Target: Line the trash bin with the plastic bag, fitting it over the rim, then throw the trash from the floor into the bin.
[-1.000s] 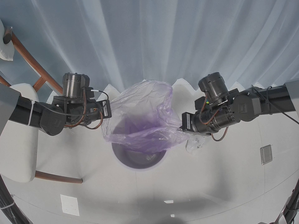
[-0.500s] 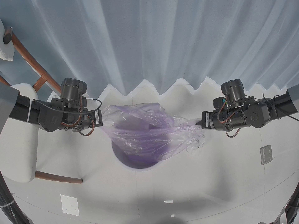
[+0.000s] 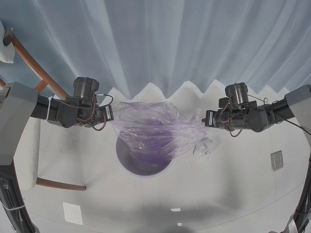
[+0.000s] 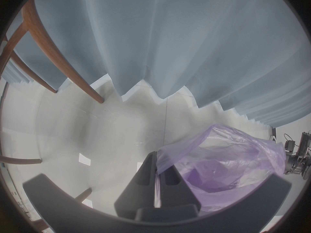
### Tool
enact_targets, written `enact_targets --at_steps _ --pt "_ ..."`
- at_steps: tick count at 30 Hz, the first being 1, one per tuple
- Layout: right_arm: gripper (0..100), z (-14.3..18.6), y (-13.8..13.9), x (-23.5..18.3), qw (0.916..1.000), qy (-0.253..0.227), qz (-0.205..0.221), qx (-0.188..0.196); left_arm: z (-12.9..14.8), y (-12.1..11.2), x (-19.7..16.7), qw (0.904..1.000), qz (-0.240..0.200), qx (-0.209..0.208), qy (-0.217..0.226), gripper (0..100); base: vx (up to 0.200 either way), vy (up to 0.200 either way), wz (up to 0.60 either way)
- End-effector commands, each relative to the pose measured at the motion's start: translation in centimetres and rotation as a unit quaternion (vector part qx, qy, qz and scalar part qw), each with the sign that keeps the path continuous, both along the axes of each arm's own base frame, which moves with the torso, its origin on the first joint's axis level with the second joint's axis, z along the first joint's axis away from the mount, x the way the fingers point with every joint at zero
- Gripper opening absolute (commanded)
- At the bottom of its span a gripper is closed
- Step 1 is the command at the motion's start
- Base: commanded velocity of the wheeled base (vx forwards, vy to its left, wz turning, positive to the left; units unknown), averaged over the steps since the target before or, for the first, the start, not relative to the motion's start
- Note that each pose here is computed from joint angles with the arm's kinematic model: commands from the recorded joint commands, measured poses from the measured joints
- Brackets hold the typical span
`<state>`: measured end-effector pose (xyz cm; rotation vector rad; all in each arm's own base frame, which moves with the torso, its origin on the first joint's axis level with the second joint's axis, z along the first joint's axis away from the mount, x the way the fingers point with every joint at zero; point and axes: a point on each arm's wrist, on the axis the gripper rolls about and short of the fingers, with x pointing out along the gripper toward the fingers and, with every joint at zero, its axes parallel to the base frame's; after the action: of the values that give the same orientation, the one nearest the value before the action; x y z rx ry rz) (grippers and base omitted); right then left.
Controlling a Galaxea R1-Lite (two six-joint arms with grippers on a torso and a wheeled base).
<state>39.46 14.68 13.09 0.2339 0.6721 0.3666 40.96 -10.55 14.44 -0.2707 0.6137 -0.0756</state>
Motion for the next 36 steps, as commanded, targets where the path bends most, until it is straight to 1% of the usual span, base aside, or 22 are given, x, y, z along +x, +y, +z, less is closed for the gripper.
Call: enact_targets --at_steps 1,4,5,8,11,13,14,17,22,26,31,36 --pt "0 -2.5 0.4 2.2 0.9999 0.001 -0.014 -0.008 -2.7 -0.3 2.0 0.9998 0.006 0.006 0.018 0 0.000 0.000 0.00" --pt "0 -2.4 0.5 2.8 0.9998 -0.007 -0.017 -0.005 -2.6 -0.1 2.3 0.9998 0.010 0.005 0.014 0 0.000 0.000 0.00" --pt "0 -2.1 0.2 3.4 0.9995 -0.014 -0.027 -0.002 -2.5 0.1 2.3 0.9998 0.012 0.005 0.014 0 0.000 0.000 0.00" --pt "0 -1.5 -0.1 3.7 0.9990 -0.020 -0.040 0.001 -2.2 0.3 2.2 0.9997 0.015 0.006 0.017 0 0.000 0.000 0.00" --pt "0 -1.6 -0.6 3.8 0.9988 -0.010 -0.048 -0.002 -2.1 0.7 1.9 0.9986 0.019 0.013 0.048 0 0.000 0.000 0.00" --pt "0 -1.8 -0.7 3.8 0.9988 -0.004 -0.049 -0.004 -2.0 1.0 1.9 0.9978 0.022 0.015 0.060 0 0.000 0.000 0.00" --pt "0 -2.1 -0.8 3.7 0.9988 0.005 -0.049 -0.006 -1.9 1.2 1.8 0.9966 0.024 0.017 0.077 0 0.000 0.000 0.00" --pt "0 -2.6 -0.9 3.5 0.9983 0.023 -0.053 -0.005 -1.9 1.4 1.5 0.9942 0.023 0.021 0.103 0 0.000 0.000 0.00" --pt "0 -2.7 -0.6 2.9 0.9980 0.036 -0.052 0.002 -1.7 1.5 1.0 0.9923 0.021 0.024 0.120 0 0.000 0.000 0.00" --pt "0 -2.8 -0.3 1.3 0.9981 0.055 -0.027 0.007 -1.2 1.6 0.0 0.9887 0.017 0.032 0.145 0 0.000 0.000 0.00" --pt "0 -3.1 0.4 -0.3 0.9973 0.073 -0.010 0.003 -2.1 1.7 -1.0 0.9810 0.015 0.044 0.188 0 0.000 0.000 0.00" --pt "0 -3.6 1.3 -1.8 0.9961 0.088 0.010 0.000 -3.1 1.4 -2.2 0.9765 0.007 0.052 0.209 0 0.000 0.000 0.00"
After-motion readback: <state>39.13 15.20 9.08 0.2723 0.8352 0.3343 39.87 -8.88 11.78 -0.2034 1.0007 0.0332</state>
